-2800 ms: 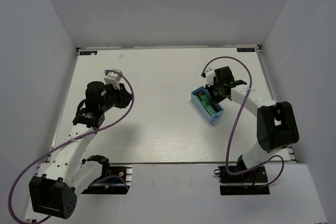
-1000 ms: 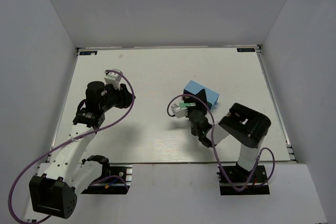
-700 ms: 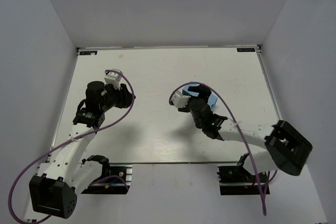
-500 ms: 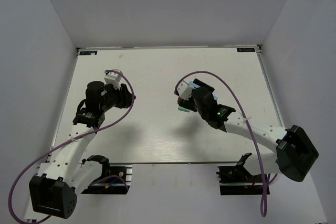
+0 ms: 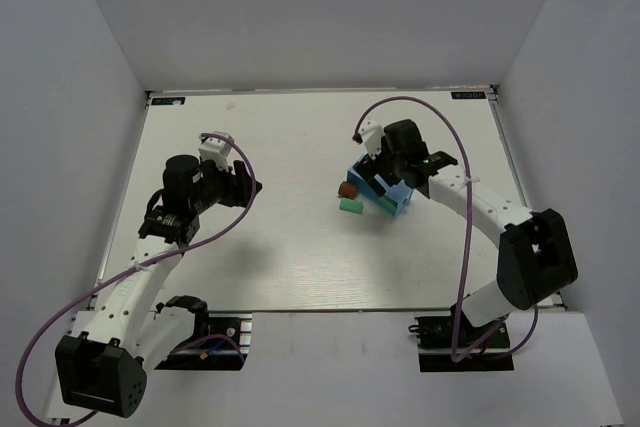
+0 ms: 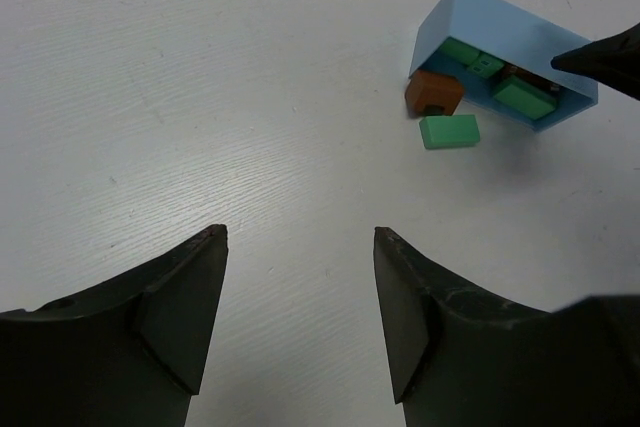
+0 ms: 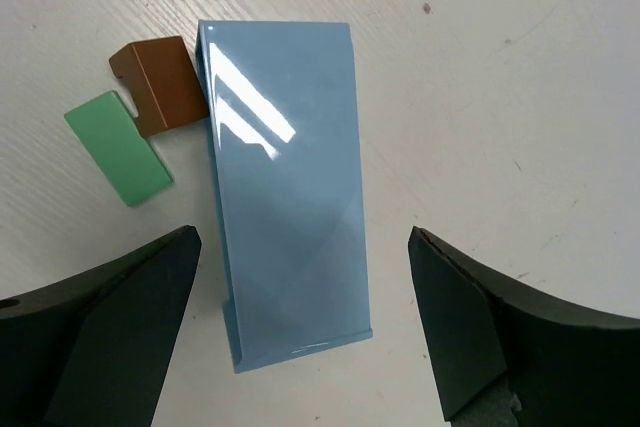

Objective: Build the wood block tower

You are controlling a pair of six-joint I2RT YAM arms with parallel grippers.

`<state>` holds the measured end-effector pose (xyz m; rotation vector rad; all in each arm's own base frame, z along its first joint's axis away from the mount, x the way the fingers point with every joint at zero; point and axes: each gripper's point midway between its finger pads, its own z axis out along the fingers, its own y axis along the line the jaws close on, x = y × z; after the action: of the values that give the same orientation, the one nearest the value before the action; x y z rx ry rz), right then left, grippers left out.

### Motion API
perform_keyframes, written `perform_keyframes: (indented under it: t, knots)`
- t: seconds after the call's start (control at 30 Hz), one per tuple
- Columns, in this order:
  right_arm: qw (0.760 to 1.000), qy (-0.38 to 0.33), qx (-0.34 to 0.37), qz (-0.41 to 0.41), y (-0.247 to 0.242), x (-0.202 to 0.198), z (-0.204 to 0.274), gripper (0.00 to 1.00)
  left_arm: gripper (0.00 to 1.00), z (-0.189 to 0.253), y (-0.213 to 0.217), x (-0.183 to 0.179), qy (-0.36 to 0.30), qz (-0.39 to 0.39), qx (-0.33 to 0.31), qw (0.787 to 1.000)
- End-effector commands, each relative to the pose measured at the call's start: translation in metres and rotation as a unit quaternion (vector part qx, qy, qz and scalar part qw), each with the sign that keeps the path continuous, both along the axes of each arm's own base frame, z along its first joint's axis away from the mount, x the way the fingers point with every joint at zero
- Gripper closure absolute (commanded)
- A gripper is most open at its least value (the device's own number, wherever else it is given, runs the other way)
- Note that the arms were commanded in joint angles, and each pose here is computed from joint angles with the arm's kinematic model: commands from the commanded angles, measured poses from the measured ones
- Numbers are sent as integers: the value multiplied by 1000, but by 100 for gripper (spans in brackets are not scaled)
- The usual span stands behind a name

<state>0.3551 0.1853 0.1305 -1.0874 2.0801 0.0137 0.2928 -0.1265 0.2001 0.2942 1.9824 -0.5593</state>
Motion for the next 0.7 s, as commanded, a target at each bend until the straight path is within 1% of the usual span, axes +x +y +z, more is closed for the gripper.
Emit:
perform_keyframes:
  t: [0.0, 0.03, 0.17, 0.33, 0.6, 0.67]
  knots:
    - [998, 46, 32, 32, 10, -5, -1, 10, 29, 18, -4, -1, -24, -12, -6, 1000]
    - [998, 59, 23, 31, 5, -4, -11, 10, 28, 18, -4, -1, -24, -12, -6, 1000]
    - [995, 86, 27, 47, 4, -7, -20, 10, 28, 18, -4, -1, -24, -12, -6, 1000]
    - [993, 94, 34, 56, 3, -9, -20, 10, 27, 18, -5, -2, -23, -16, -8, 1000]
    - [993, 115, 1, 38, -8, 0, -47, 10, 27, 18, -5, -2, -23, -16, -8, 1000]
    - [993, 110, -6, 30, -11, 5, -49, 10, 27, 18, -5, -2, -23, -16, -8, 1000]
